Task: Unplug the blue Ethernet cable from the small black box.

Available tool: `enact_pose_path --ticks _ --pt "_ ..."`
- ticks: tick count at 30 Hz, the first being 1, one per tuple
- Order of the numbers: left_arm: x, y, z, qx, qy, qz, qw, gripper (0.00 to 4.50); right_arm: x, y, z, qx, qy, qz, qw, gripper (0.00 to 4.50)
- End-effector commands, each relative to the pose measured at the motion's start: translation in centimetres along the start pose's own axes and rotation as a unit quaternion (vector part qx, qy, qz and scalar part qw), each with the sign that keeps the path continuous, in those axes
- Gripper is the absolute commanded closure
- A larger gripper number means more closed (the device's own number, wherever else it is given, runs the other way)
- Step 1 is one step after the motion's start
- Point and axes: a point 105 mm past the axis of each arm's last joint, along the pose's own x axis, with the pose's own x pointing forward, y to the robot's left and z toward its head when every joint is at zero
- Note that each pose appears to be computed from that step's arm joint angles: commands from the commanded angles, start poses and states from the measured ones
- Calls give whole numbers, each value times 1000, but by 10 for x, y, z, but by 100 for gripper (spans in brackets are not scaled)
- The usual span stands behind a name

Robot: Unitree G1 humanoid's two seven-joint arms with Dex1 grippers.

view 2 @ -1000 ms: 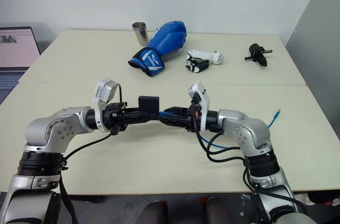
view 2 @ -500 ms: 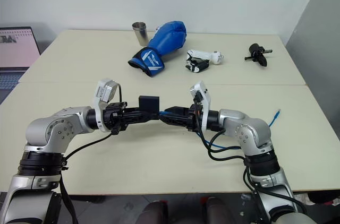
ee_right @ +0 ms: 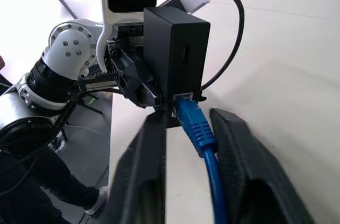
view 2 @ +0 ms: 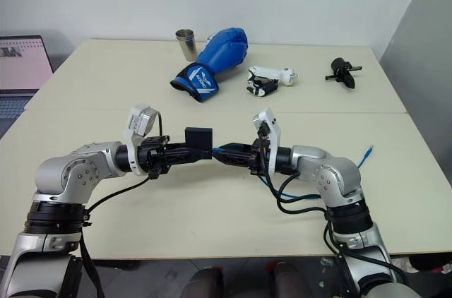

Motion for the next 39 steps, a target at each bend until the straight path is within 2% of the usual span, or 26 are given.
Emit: enact_pose_path --ticks 1,3,16,28,32,36,38,39 --pt "1 -7 7 21 -3 -16 1000 371 2 9 13 -14 -15 21 1000 425" --pt "1 -8 7 20 -1 -18 1000 371 2 10 13 -12 -15 25 1000 445" --pt "4 -10 4 20 0 -29 999 371 0 21 11 3 -6 51 999 445" --pt "-24 4 7 31 2 25 999 371 -48 7 1 19 22 3 1000 446" --pt "-22 5 7 30 -1 24 999 371 -49 6 4 12 15 -8 1000 448" --pt "-13 -1 7 26 -2 4 1000 371 -42 20 8 9 9 20 1000 448" --pt "-10 -4 6 24 -2 -6 1000 371 -40 25 7 6 11 29 1000 378" --pt "-9 -4 6 23 -3 -8 1000 371 -39 26 7 7 10 33 999 357"
